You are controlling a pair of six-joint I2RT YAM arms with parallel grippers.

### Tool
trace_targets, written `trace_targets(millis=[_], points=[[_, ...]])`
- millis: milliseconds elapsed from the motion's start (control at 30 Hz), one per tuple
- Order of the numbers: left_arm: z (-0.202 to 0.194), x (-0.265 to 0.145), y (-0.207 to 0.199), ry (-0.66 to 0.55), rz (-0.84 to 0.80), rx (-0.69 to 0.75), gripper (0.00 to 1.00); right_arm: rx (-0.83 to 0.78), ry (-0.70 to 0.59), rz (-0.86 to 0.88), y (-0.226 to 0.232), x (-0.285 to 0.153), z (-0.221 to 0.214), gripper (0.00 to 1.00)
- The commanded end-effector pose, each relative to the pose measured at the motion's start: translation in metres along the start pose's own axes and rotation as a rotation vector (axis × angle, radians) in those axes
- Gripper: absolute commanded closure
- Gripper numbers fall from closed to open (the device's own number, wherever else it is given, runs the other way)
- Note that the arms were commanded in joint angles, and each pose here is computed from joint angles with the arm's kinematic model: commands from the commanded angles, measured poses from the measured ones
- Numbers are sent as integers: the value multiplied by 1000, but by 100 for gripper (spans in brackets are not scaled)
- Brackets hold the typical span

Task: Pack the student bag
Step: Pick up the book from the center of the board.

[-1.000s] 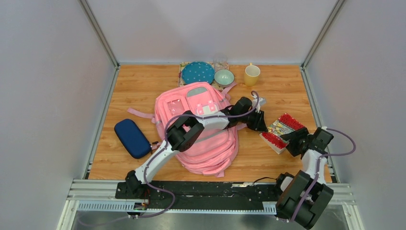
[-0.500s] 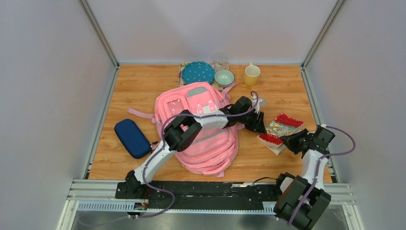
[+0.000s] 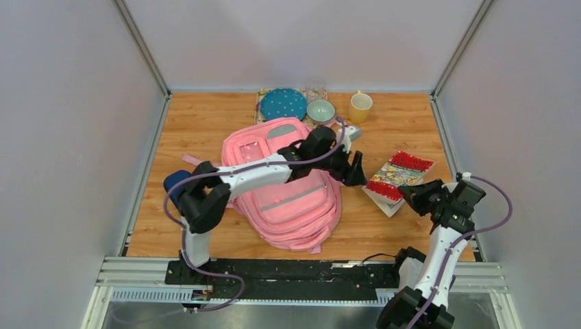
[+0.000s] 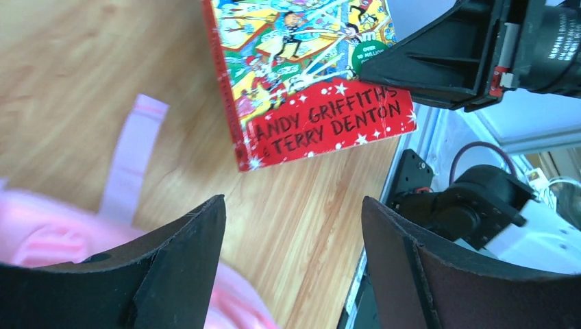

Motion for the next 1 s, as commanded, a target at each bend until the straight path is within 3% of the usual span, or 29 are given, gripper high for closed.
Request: trace_targets(millis=[0,200,300,467,667,967], points=[[29,-60,-16,-169,60,97,20,-72,14,226,51,-28,5,100],[11,-124,-22,-282,152,81,17,-109,170,445,71,-32,-14,100],[-4,-149,-24,-345,194,70,14,-179,174,503,81,-42,-24,100],[-21,-180,-27,-420,238,12,12,-291,291,618,104,-52,-41,100],[-33,-209,-35,-572,248,-5,9,-382,411,651,117,-51,-72,100],[-38,-214,-36,-584,221,5,9,-446,585,735,124,-52,-115,100]])
Point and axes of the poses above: each gripper's point midway between its finger pads, its own x axis out along the fingers, its own y axis along the line the jaws close on, z = x × y, the point moved 9 cm from there along -x, back along the fingers, and after that the axes turned 5 degrees about x, right-handed, at the moved point
